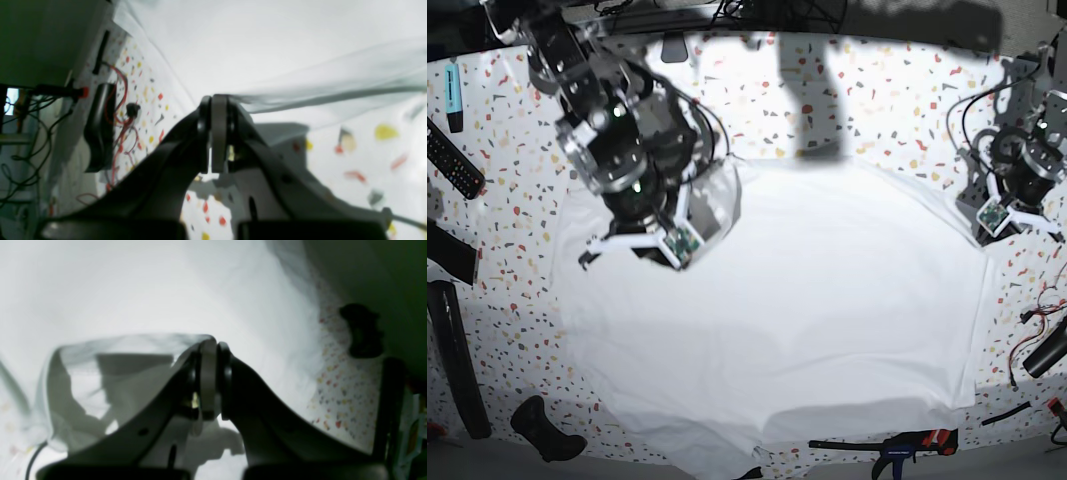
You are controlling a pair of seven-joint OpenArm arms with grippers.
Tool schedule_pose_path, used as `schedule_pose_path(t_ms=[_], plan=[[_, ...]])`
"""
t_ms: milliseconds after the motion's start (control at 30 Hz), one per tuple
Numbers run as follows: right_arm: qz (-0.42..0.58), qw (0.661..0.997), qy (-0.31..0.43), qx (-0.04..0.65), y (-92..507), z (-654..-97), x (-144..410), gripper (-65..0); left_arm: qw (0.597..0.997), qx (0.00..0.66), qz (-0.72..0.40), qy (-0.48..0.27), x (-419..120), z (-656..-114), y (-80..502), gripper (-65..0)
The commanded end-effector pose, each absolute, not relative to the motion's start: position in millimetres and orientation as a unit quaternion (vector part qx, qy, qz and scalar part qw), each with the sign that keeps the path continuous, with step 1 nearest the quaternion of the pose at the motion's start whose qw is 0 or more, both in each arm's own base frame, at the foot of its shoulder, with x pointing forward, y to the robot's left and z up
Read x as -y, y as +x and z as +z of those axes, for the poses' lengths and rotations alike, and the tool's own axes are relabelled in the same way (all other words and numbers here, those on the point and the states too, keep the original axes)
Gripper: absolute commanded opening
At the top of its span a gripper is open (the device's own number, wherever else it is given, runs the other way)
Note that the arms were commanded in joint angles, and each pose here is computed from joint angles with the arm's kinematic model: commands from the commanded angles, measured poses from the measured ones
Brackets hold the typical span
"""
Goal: Fold the T-shirt properly
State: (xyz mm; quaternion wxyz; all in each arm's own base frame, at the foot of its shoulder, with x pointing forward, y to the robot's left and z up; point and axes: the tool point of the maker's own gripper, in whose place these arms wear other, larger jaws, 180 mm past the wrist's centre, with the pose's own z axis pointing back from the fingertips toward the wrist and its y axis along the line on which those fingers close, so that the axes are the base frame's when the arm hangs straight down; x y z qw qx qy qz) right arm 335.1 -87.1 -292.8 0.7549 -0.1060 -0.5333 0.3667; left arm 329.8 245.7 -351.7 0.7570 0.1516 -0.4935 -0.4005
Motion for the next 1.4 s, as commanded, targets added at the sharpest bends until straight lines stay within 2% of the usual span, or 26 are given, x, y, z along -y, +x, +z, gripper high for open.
schedule_pose_path(t_ms=[0, 267, 633, 867, 1100, 1367], plan=[[0.357, 0.742, -0.112, 0.557, 348, -278, 87, -65.0, 0.744, 0.516, -0.390, 0.170, -251, -334, 343, -65.0], [0.319, 0.771, -0.097, 0.543, 399, -289, 99, -65.0, 0.791, 0.506, -0.309, 0.152, -268, -367, 370, -65.0], [0.269, 0.789, -0.101, 0.542, 481, -274, 110, -65.0, 0.781, 0.549, -0.253, 0.155, -286, -330, 423, -65.0], [0.251, 0.801, -0.106, 0.533, 517, -273, 115, -65.0, 0.809, 0.529, -0.207, 0.149, -308, -350, 439, -65.0], [0.237, 0.818, -0.102, 0.514, 544, -278, 108, -65.0, 0.810, 0.546, -0.176, 0.123, -305, -357, 443, -65.0], [0.228, 0.822, -0.107, 0.511, 563, -268, 111, -65.0, 0.814, 0.540, -0.147, 0.157, -324, -360, 444, -65.0]])
